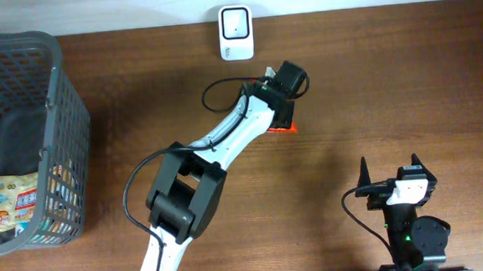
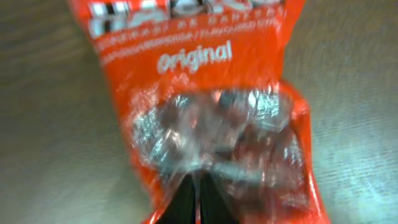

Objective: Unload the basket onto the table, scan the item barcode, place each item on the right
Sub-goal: 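Hold the red bag under the scanner, then release it on the table, then return the left gripper to the basket and grasp the yellow wipes pack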

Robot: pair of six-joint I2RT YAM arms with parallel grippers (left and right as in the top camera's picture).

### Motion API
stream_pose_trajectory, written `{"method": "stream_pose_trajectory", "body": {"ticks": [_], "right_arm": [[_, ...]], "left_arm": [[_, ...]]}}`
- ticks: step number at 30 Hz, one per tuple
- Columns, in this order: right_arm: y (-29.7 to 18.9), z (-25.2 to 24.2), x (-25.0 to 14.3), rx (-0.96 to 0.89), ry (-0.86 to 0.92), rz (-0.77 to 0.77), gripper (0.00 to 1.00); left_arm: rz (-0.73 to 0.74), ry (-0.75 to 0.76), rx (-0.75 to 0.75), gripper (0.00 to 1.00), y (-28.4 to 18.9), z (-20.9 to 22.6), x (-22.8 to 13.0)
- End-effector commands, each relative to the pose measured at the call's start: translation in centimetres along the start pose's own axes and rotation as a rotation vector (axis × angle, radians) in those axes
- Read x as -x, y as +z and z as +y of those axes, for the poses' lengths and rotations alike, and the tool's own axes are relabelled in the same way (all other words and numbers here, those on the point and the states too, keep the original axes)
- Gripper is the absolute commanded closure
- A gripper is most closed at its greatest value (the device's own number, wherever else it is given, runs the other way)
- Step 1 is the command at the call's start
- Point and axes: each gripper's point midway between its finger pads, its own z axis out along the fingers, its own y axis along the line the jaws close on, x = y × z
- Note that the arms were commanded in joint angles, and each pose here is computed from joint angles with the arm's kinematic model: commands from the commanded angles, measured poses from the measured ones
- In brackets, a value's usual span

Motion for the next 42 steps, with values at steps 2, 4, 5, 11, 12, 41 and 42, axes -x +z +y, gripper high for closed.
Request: {"method": "stream_pose_trajectory", "body": {"ticks": [2,4,5,11,12,41,42], "right_arm": [[0.0,0.1,-0.4,0.001,-0.007,0.005,0.02],[0.0,0.1,-0.4,0.001,-0.007,0.005,0.02],[0.0,0.1,-0.4,0.001,-0.007,0.005,0.02],[0.0,0.1,-0.4,0.001,-0.007,0.005,0.02],[0.0,0.1,-0.4,0.001,-0.007,0.005,0.02],[0.0,0.1,-0.4,0.001,-0.007,0.005,0.02],[0.0,0.1,-0.3,0.001,-0.007,0.005,0.02]], "left_arm": [[-0.075,-0.002,-0.019,0.93,-7.6,0.2,3.7],[-0.112,-0.009,-0.034,0.91,-11.1,0.4,4.8],[-0.143,-0.016,-0.045,0.90,-13.4,0.6,5.6],[-0.352,-0.055,0.080,0.11,-26.7,8.5,8.4],[-0.383,-0.076,0.113,0.09,-29.1,10.8,8.3],[0.077,-1.489,0.565,0.01,-26.8,53.0,-19.1],[0.112,-1.498,0.561,0.01,-25.0,52.8,-19.9]]}}
